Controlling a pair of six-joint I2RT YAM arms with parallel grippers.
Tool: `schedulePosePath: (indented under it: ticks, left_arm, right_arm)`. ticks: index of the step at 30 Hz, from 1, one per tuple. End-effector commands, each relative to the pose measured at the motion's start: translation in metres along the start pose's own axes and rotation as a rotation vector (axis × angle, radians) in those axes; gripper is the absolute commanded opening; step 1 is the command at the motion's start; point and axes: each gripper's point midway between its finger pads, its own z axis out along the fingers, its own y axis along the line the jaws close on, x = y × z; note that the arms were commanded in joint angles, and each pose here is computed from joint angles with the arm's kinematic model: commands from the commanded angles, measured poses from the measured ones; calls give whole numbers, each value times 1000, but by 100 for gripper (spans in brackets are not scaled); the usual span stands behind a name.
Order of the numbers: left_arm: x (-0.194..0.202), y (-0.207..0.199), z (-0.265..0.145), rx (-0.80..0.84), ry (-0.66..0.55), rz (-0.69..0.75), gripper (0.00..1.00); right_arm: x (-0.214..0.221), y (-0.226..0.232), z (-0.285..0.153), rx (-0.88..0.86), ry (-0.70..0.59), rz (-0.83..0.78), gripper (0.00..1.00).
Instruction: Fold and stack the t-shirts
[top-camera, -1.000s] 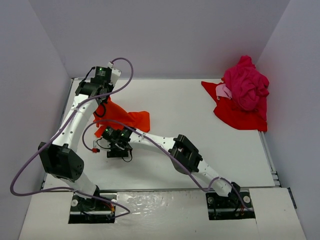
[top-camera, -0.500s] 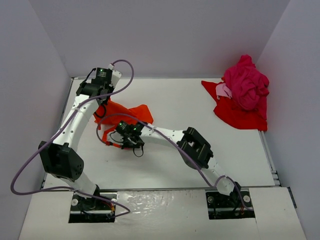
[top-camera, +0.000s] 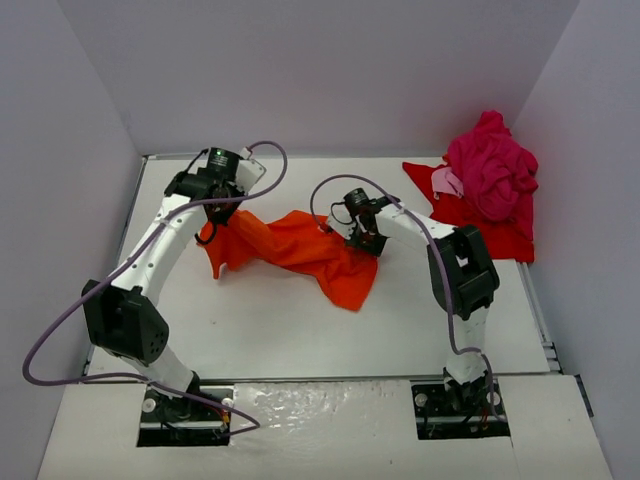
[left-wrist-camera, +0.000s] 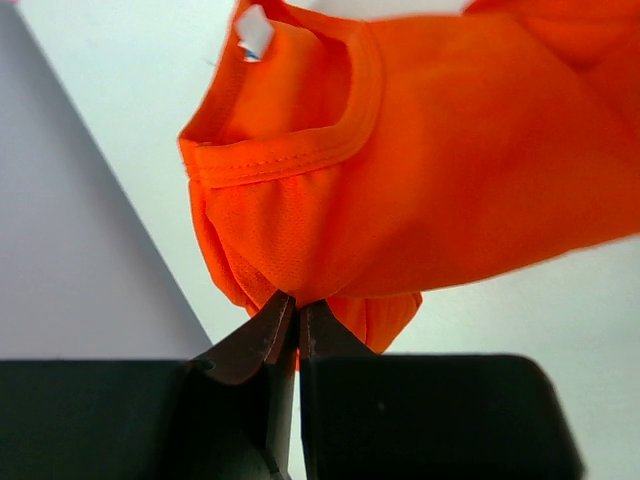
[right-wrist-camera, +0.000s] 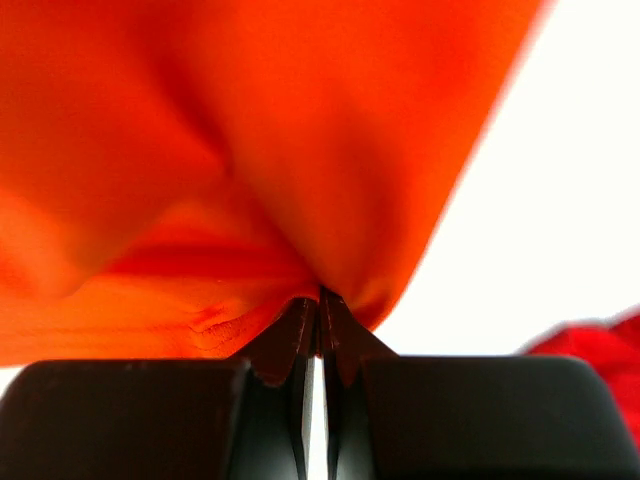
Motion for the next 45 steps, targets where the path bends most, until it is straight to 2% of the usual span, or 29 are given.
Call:
schedulePosePath:
  ticks: [1,5,9,12,15,18,19,22,25,27,30,31,32,34,40,45]
  left_arm:
    - [6,-30,-4,93,11,81,0]
    - [10,-43,13,97,25,89,0]
    - [-1,-50,34,72,-14,103,0]
    - [-21,-37,52,-39,-30,125,0]
    - [-33,-29,91,-106,32,144,0]
    - [-47,-19,121,-210,31,147,0]
    - [-53,-14,127,-252,5,137,4]
    - [-68,-6,126,-304,-83,107,49]
    - [-82,-2,108,-305,-174,75,67]
    - [-87,5,90,-323,-232,59,69]
    - [-99,27,37,-372,-348,61,71]
    - [-98,25,39,-367,-346,94,71]
    - [-96,31,17,-366,-364,170,71]
    - [-79,30,4,-348,-350,268,70]
    - [-7,-6,28,-193,-210,557,67]
    - [34,-39,56,-120,-160,709,63]
  right_arm:
    - [23,-48,-28,111,-7,52,0]
    - [38,-76,-22,210,61,95,0]
    - [46,-103,-20,285,96,155,0]
    - [50,-116,-21,320,105,195,0]
    - [51,-123,-21,355,108,243,0]
    - [50,-122,-20,361,95,271,0]
    - [50,-120,-18,360,93,274,0]
    - [51,-116,-16,355,90,286,0]
    - [56,-114,-13,358,98,291,0]
    - [58,-112,-11,358,101,294,0]
    - [59,-112,-8,364,97,304,0]
    - [59,-112,-8,364,97,305,0]
    - [57,-112,-9,369,91,310,0]
    - [56,-113,-11,373,84,315,0]
    - [54,-113,-17,380,61,331,0]
    - [57,-109,-23,384,63,330,0]
